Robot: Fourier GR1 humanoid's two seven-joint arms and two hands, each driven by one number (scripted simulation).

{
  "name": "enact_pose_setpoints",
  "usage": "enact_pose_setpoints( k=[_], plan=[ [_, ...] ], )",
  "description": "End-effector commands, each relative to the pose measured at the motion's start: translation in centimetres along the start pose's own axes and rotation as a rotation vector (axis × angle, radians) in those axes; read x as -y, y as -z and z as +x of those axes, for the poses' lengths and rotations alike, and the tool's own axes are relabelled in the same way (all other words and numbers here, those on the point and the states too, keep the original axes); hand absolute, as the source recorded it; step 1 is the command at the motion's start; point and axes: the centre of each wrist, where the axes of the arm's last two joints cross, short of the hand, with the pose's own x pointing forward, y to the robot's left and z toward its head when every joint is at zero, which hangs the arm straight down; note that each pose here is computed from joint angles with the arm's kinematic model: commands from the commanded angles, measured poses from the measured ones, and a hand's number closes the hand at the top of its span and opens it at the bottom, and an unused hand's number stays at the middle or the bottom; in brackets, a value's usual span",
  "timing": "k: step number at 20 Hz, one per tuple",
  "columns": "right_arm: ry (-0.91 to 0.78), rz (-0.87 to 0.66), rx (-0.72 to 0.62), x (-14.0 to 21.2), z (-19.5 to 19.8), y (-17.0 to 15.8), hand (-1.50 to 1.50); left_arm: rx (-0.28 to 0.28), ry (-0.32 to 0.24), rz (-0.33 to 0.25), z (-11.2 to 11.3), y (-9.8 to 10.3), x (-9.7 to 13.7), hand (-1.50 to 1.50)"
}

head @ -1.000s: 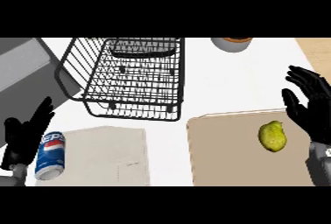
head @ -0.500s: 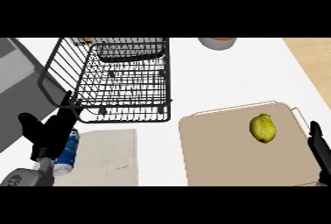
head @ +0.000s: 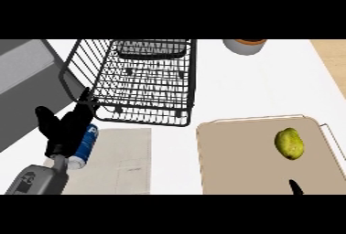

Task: Pick the pear from the tray and place it in the tiered basket

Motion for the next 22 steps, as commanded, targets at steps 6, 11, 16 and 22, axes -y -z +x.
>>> enact_pose_setpoints(
  k=[6,11,16,22],
  plan=[
    [-0.326,-0.043,-0.216,4.8,2.4,-3.4,-1.5,0.078,0.01,-0.136,1.7,0.7,4.4,0.0],
    [-0.3,0.023,-0.288,3.7,5.0,-3.3,-1.5,0.09,-0.002,-0.175,2.3,1.0,5.1,0.0],
    [-0.353,0.038,-0.351,3.8,5.8,-1.4,-1.5,0.093,0.008,-0.175,2.6,1.9,5.1,0.0],
    [-0.461,0.081,-0.47,3.3,5.6,-1.6,-1.5,0.068,0.022,-0.199,2.3,1.6,5.6,0.0]
  ],
)
